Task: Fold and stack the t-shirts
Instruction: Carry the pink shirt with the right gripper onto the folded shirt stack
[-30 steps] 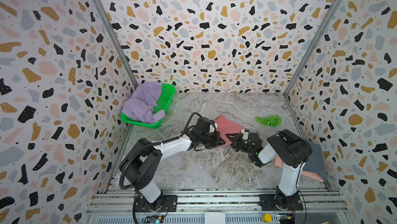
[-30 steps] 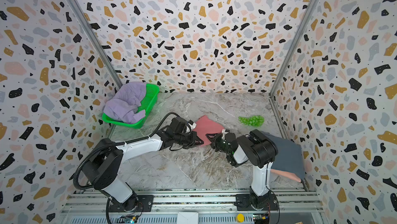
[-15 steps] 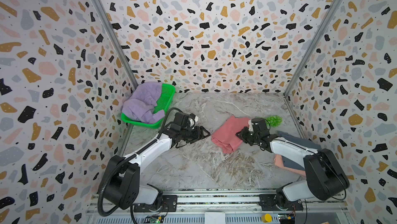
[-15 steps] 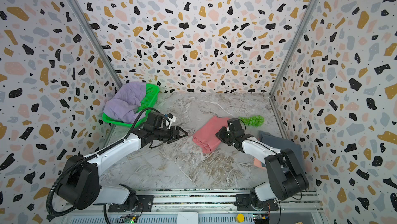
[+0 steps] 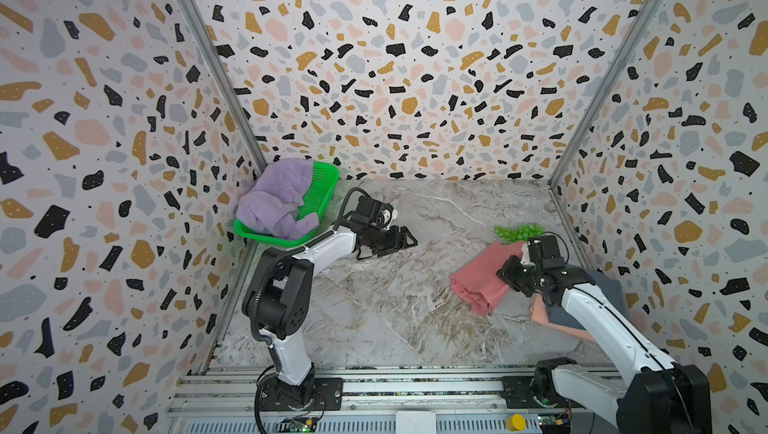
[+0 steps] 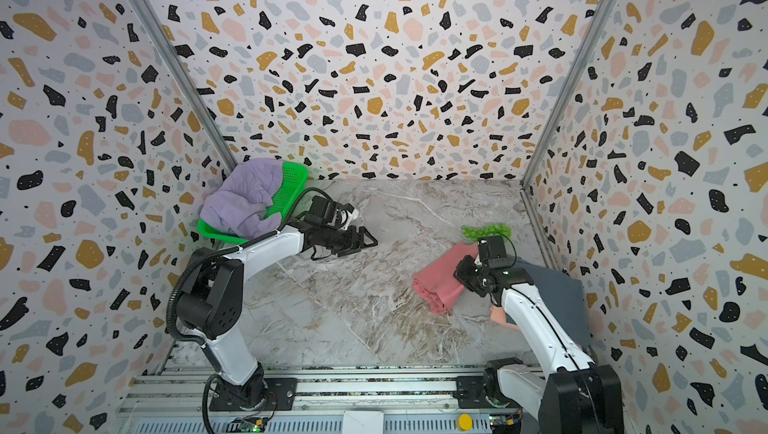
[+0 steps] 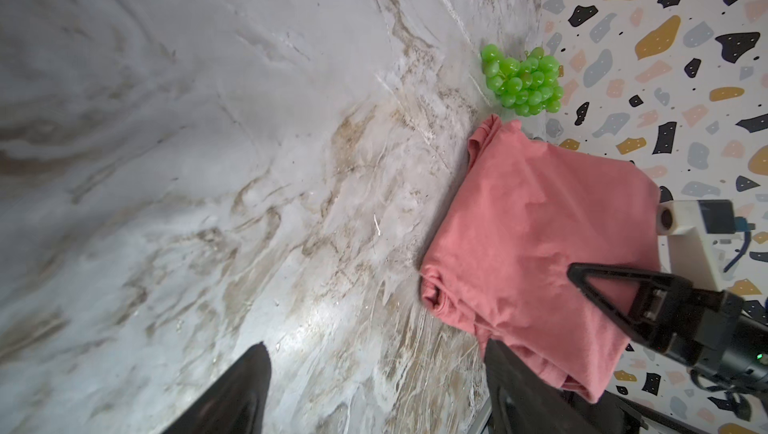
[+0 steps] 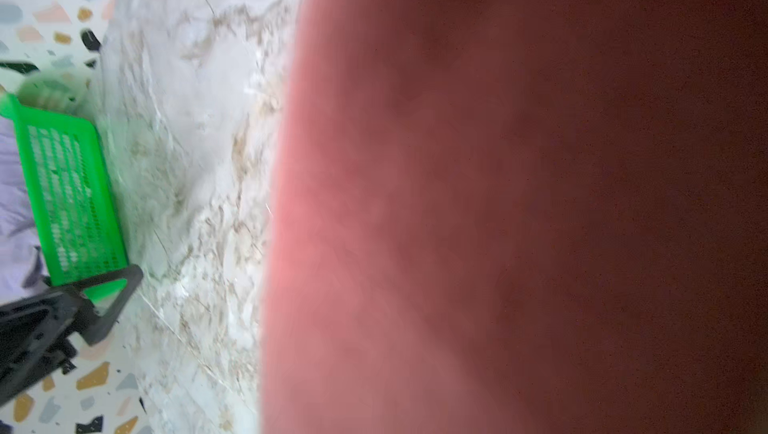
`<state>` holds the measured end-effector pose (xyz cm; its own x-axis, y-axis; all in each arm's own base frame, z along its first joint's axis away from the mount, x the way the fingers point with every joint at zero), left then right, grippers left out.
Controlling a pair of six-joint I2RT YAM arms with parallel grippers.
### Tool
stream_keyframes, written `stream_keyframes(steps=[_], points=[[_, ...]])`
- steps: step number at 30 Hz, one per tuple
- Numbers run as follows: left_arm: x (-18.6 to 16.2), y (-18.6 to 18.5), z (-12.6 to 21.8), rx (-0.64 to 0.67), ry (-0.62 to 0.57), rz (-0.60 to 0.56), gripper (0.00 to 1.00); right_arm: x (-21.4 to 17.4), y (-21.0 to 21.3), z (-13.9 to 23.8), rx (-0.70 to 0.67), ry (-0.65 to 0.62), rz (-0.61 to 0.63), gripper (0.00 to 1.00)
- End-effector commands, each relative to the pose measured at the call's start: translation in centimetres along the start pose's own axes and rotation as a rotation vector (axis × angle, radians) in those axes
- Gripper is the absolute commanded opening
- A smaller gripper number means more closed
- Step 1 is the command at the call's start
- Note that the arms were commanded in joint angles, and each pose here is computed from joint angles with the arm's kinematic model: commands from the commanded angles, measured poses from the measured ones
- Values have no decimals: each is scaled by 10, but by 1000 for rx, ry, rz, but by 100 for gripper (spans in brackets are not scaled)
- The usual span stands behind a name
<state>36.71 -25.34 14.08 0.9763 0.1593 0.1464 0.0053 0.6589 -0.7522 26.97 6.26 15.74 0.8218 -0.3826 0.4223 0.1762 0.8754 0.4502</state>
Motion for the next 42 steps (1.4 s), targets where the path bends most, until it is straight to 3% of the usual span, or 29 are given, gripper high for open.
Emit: stream_keyframes(steps=[1, 9, 19, 24, 29, 31, 32, 34, 35, 38, 42], points=[[2, -6, -3, -18, 22, -36, 81, 41, 1, 33, -13, -93, 44, 0], [6, -2, -10, -36, 8, -16, 81, 123, -28, 79, -14, -278, -44, 0], [11, 2, -16, -48, 2, 3, 81, 195, -83, 128, -66, -391, -83, 2], [16, 2, -18, -54, 1, 11, 81, 185, -106, 129, -83, -371, -121, 2], [19, 5, -23, -52, 1, 21, 81, 115, -152, 118, -152, -257, -237, 4], [20, 7, -26, -52, 2, 30, 81, 76, -173, 112, -201, -207, -322, 13], [20, 8, -28, -55, 6, 36, 81, 60, -181, 107, -237, -180, -363, 29], [22, 8, -33, -66, 12, 47, 81, 29, -201, 101, -331, -151, -466, 69], [23, 8, -34, -72, 15, 48, 80, 18, -211, 102, -374, -150, -507, 97], [25, 8, -37, -70, 21, 43, 81, 6, -228, 115, -461, -183, -608, 99], [27, 6, -36, -65, 22, 42, 80, 21, -219, 139, -487, -254, -637, 99]])
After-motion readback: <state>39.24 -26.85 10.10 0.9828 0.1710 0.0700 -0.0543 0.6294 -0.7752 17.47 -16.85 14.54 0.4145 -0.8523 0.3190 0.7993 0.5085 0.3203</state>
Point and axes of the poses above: each gripper's point midway between its finger pads, its own z axis back along the fingers, its own y axis along the line the jaws close on, x = y × z, the point moved 3 cm from there along z, back along the fingers, and after that the axes turned 14 degrees about z, right-handed, at the moved point
